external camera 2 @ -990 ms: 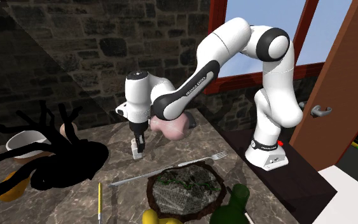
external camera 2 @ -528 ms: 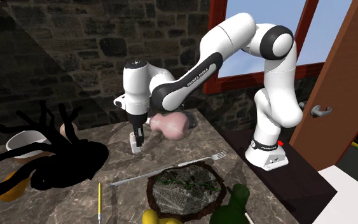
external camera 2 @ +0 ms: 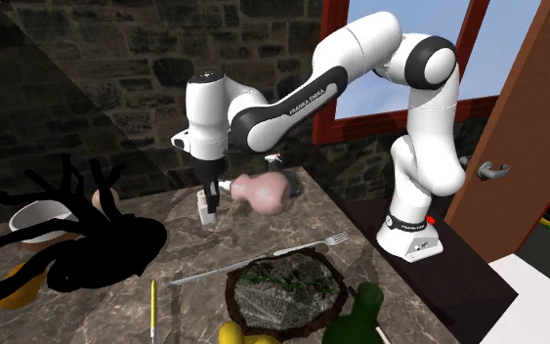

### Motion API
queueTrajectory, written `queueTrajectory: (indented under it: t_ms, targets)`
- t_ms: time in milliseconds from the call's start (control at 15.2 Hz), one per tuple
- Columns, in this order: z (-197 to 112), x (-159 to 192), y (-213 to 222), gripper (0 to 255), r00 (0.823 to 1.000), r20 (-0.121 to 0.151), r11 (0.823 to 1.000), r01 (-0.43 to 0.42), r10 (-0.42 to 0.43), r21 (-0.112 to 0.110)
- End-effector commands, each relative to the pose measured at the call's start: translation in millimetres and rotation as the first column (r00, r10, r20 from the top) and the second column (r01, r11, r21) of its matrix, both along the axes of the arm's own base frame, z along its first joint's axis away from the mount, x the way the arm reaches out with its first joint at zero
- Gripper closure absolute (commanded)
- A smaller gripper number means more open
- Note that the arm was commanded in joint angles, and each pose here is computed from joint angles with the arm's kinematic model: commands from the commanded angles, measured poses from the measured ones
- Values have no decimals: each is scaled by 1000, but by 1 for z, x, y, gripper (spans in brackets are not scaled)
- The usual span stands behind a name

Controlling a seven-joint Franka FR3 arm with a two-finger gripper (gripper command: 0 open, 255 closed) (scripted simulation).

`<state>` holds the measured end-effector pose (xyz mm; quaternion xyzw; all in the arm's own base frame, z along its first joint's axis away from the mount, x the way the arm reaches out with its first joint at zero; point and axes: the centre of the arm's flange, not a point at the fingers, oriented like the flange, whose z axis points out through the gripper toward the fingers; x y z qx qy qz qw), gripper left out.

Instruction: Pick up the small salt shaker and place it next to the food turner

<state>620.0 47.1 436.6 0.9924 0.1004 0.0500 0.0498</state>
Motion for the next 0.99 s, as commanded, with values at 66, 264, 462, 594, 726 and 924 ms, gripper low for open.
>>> queueTrajectory:
  t_ms: [66,264,462,594,726,924]
  targets:
    - [17,0,1,255,1000,0,1000,0,0,0]
    - [33,0,1,255,1000,0,1000,0,0,0]
    - [49,0,1,255,1000,0,1000,0,0,0]
    - [59,0,1,255,1000,0,1000,0,0,0]
    - [66,-1,1,255,1000,0,1000,0,0,0]
    - [66,-37,16,255,1000,0,1000,0,0,0]
